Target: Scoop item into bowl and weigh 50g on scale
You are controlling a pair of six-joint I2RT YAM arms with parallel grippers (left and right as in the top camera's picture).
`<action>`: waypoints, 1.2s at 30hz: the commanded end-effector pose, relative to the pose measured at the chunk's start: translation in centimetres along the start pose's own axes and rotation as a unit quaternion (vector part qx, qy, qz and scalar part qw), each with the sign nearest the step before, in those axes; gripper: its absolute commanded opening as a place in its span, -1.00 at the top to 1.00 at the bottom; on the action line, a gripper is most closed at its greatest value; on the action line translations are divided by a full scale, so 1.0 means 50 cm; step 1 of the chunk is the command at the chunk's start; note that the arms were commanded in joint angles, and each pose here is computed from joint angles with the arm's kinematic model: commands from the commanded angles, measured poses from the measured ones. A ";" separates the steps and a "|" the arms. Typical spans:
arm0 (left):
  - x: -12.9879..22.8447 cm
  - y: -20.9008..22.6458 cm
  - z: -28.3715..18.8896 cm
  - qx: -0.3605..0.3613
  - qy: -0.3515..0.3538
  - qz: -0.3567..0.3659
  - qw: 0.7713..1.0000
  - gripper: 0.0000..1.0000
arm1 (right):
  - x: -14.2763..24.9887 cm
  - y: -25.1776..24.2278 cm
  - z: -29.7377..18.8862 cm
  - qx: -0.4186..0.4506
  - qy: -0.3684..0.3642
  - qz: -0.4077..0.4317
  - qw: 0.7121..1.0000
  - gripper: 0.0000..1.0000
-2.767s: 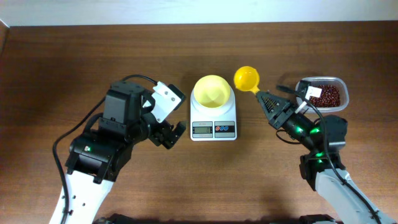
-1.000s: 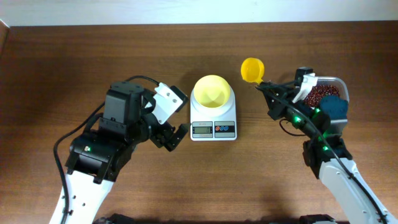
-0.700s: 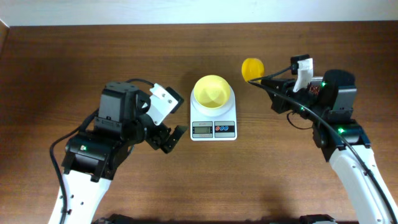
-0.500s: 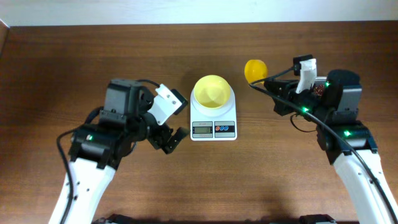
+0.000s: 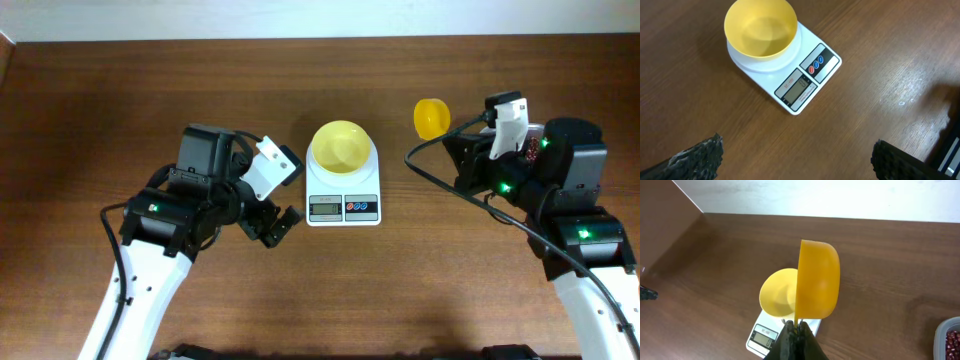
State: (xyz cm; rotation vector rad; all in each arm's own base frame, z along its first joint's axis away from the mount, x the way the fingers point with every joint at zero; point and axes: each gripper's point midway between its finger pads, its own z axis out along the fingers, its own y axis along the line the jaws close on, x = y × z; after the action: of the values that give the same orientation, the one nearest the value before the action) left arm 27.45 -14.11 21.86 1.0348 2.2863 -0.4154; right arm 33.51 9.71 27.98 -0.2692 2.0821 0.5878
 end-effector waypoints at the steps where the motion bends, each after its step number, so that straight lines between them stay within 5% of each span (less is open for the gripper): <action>1: -0.007 0.010 -0.012 -0.015 -0.002 0.009 1.000 -0.97 | 0.000 0.009 -0.012 -0.007 0.005 -0.001 1.000 0.92; 11: -0.006 0.009 -0.012 -0.014 -0.001 0.009 1.000 -0.98 | 0.032 -0.046 -0.035 0.086 0.031 0.013 0.996 0.92; 21: -0.006 0.009 -0.012 -0.014 -0.001 0.009 1.000 -0.98 | 0.091 -0.070 -0.069 0.149 0.064 0.154 0.975 0.92; 36: -0.006 0.009 -0.012 -0.014 -0.001 0.009 1.000 -0.98 | 0.128 -0.155 -0.109 0.284 0.086 0.148 0.943 0.92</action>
State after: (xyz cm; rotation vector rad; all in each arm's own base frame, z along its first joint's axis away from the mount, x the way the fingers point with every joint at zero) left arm 27.41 -13.70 21.58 1.0336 2.3051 -0.3872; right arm 28.81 1.84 22.07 0.3067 2.4124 0.1947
